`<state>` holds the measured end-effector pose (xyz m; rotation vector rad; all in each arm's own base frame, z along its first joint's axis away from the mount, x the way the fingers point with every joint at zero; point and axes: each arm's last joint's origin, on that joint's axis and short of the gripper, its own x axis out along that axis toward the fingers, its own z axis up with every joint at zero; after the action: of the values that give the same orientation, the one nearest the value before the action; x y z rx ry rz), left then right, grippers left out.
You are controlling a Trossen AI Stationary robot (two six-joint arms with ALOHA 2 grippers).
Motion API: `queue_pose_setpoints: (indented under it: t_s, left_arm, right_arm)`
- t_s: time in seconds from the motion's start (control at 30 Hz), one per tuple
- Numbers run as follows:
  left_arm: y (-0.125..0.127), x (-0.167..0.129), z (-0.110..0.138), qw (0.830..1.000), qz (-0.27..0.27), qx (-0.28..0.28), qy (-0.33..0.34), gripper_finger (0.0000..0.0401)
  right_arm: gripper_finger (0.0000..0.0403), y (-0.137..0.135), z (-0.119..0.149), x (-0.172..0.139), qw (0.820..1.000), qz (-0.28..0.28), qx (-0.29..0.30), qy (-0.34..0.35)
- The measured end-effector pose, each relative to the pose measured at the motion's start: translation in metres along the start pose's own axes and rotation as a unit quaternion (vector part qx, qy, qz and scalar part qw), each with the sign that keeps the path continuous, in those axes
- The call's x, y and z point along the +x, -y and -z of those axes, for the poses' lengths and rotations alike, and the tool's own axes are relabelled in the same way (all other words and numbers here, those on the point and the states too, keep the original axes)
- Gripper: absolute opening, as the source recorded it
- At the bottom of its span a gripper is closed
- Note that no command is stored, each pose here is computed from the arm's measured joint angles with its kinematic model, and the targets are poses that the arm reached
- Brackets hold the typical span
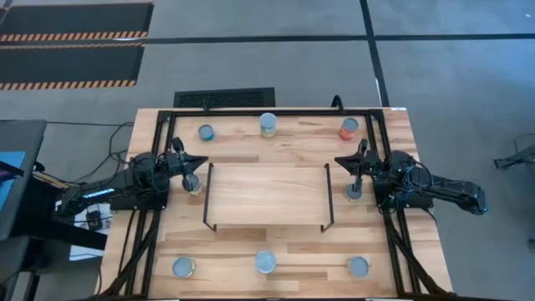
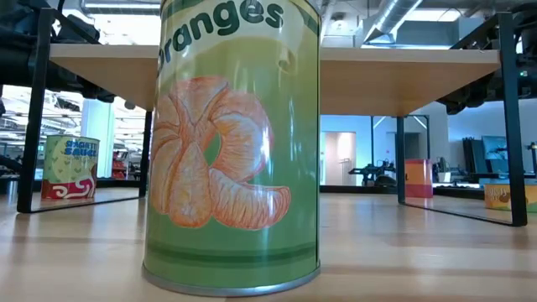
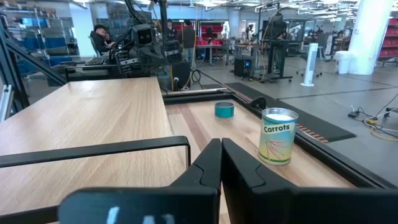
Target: Pick and place cans onto a shelf
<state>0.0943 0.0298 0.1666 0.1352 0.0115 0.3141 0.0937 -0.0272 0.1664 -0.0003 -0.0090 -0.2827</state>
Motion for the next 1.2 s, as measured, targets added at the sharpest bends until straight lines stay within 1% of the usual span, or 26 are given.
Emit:
queue_pose_setpoints:
  t_s: [0.13,0.27,0.7,0.73,0.83,1.1,1.2]
  left_arm:
    - [0.000,0.000,0.000,1.000,0.000,0.000,0.000,0.0000]
    - [0.000,0.000,0.000,1.000,0.000,0.000,0.000,0.0000]
    - [0.000,0.000,0.000,1.000,0.000,0.000,0.000,0.0000]
    - [0.000,0.000,0.000,1.000,0.000,0.000,0.000,0.0000]
    - [0.000,0.000,0.000,1.000,0.000,0.000,0.000,0.0000]
    - [0.000,0.000,-0.001,1.000,0.000,0.000,0.003,0.0000]
    - [0.000,0.000,0.000,1.000,0.001,-0.002,0.002,0.0000]
  right_arm:
    - [0.0029,0.000,0.000,0.000,1.000,0.002,0.000,0.000]
    - [0.0028,0.003,-0.001,0.000,1.000,0.027,0.000,0.003]
    - [0.0029,0.003,-0.001,0.000,0.999,0.031,0.002,0.005]
    - [0.0029,0.003,-0.001,0.000,0.999,0.031,0.015,0.006]
    - [0.0027,0.002,-0.002,0.000,0.996,0.028,0.080,0.013]
    - [0.0029,0.002,-0.008,0.000,0.995,0.027,0.088,0.044]
    - [0.0026,0.003,-0.014,-0.001,0.993,0.034,0.089,0.074]
